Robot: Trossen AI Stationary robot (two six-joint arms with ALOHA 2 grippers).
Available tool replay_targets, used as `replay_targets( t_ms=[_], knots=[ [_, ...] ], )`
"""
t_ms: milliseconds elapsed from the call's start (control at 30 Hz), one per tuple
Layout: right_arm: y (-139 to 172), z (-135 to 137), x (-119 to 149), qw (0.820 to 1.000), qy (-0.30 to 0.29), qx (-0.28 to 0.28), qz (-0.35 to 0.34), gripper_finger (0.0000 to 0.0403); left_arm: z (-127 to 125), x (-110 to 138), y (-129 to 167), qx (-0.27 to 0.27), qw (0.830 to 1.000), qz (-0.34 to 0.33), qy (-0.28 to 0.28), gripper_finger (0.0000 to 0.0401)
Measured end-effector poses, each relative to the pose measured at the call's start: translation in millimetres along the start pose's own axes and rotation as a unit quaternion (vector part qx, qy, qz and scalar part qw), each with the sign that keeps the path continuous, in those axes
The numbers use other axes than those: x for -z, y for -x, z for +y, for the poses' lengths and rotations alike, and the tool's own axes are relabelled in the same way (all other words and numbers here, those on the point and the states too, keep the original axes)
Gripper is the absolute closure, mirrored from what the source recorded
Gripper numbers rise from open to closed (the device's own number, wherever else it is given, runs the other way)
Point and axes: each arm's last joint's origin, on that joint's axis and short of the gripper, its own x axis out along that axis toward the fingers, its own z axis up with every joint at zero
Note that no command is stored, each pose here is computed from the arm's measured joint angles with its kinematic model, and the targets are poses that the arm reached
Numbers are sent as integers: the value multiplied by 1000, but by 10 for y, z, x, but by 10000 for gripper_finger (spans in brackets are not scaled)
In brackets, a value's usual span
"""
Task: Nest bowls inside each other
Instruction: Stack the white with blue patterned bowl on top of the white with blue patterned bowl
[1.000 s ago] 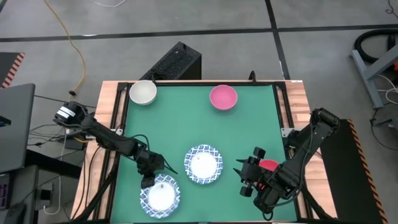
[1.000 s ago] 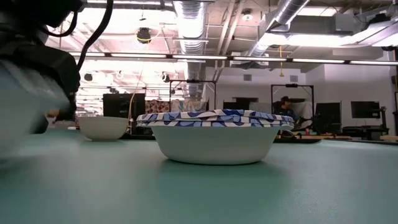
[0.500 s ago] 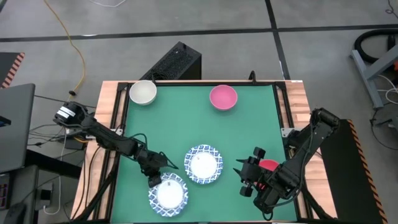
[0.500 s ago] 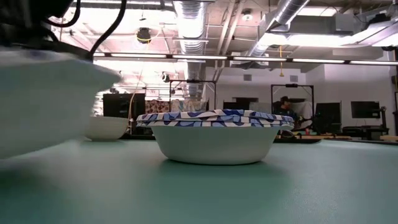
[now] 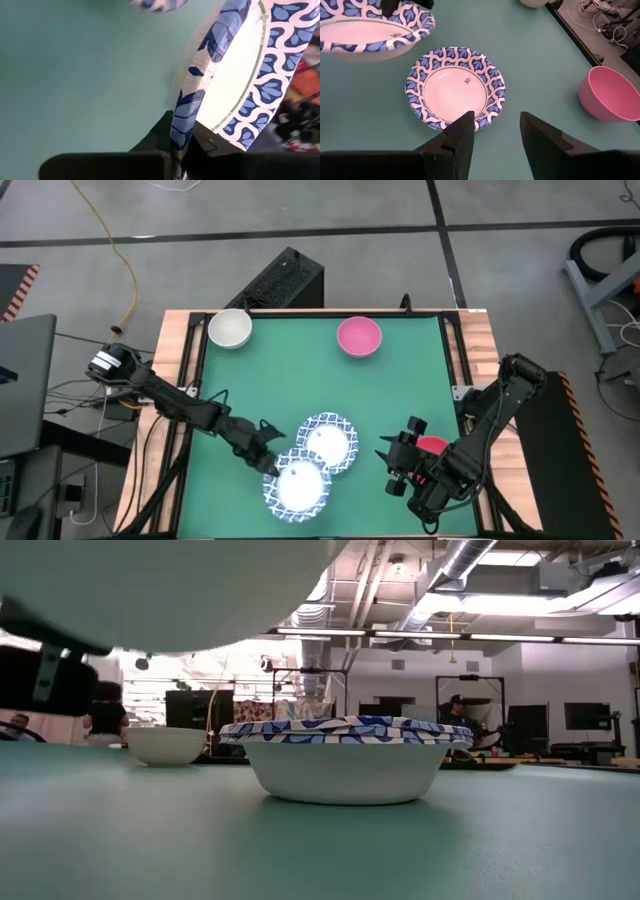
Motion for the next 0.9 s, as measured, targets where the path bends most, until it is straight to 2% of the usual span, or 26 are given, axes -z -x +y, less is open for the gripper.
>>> replay_targets(
  t_ms=[300,367,500,633,900],
  knots=[
    [0,0,0,1000,0,0,0,223,-457,-263,21,59,994,-86,-45,400],
    [0,0,0,1000,0,0,0,223,-534,-348,44,57,992,-101,-55,400],
    [0,0,0,1000,0,0,0,223,-597,-500,90,4,990,-120,-71,401],
    [0,0,0,1000,0,0,0,223,-544,-619,150,-67,985,-140,-76,401],
    [0,0,0,1000,0,0,0,223,-471,-805,245,-103,975,-180,-79,401]
  ],
)
